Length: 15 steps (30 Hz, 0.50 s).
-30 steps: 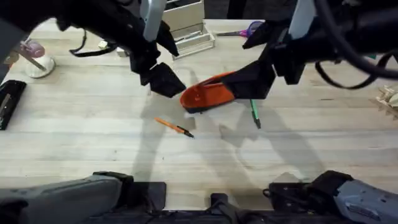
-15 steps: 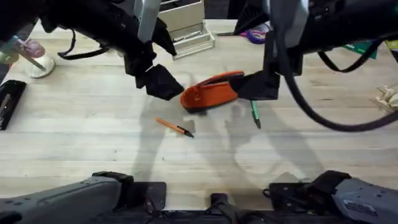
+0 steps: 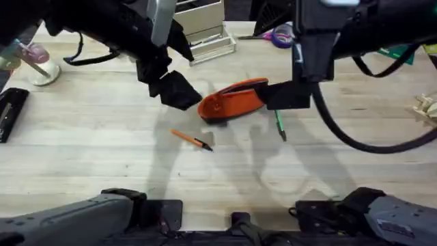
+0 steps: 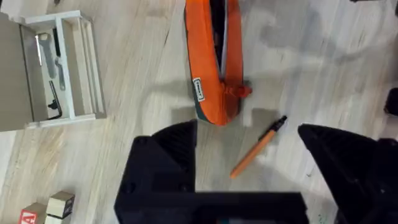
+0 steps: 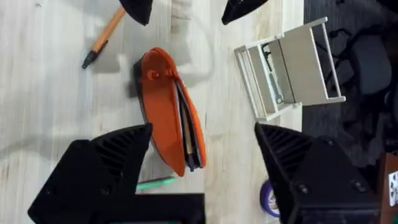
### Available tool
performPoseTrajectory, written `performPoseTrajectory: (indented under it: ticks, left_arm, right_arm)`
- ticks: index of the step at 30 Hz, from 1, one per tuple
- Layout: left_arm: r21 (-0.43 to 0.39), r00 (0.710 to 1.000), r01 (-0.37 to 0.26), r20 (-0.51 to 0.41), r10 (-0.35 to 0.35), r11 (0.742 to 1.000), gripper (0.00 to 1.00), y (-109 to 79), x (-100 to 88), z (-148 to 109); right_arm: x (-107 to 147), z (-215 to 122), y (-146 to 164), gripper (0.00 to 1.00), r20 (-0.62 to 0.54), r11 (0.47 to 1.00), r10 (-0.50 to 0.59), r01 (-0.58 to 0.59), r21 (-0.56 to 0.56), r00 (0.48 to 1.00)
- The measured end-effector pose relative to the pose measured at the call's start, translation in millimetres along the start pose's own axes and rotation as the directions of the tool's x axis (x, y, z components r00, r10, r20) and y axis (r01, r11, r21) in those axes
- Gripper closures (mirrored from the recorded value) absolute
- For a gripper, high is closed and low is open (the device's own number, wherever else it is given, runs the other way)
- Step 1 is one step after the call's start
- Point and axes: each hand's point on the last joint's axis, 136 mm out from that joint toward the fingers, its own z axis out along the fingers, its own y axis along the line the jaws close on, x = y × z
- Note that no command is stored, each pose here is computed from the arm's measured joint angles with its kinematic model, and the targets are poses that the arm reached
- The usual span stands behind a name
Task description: Unzip the bag, pick up the pens from the table one at a time and place them inside, then zip the bag closed.
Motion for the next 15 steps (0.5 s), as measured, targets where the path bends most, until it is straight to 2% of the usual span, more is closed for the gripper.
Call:
performPoseTrajectory:
  ticks: [3,4,10,12,15]
  left_arm:
    - [0.000,1.000,0.000,0.000,0.000,1.000,0.007,0.0,0.0,0]
    - [0.000,1.000,0.000,0.000,0.000,1.000,0.007,0.1,0.1,0]
    - [0.000,1.000,0.000,0.000,0.000,1.000,0.007,0.0,0.0,0]
    - [0.000,1.000,0.000,0.000,0.000,1.000,0.007,0.0,0.0,0]
    - [0.000,1.000,0.000,0.000,0.000,1.000,0.007,0.0,0.0,0]
  right_arm:
    - [0,0,0,0.029,-0.001,1.000,-0.003,0.003,-0.001,1.000]
    - [0,0,0,0.121,-0.001,1.000,-0.009,0.009,-0.001,1.000]
    - [4,10,0,0.917,-0.013,1.000,-0.003,0.003,-0.025,1.000]
    - [7,16,0,0.965,-0.022,0.999,0.001,-0.002,-0.041,1.000]
    - [12,27,2,0.970,-0.036,0.998,0.008,-0.011,-0.069,0.999]
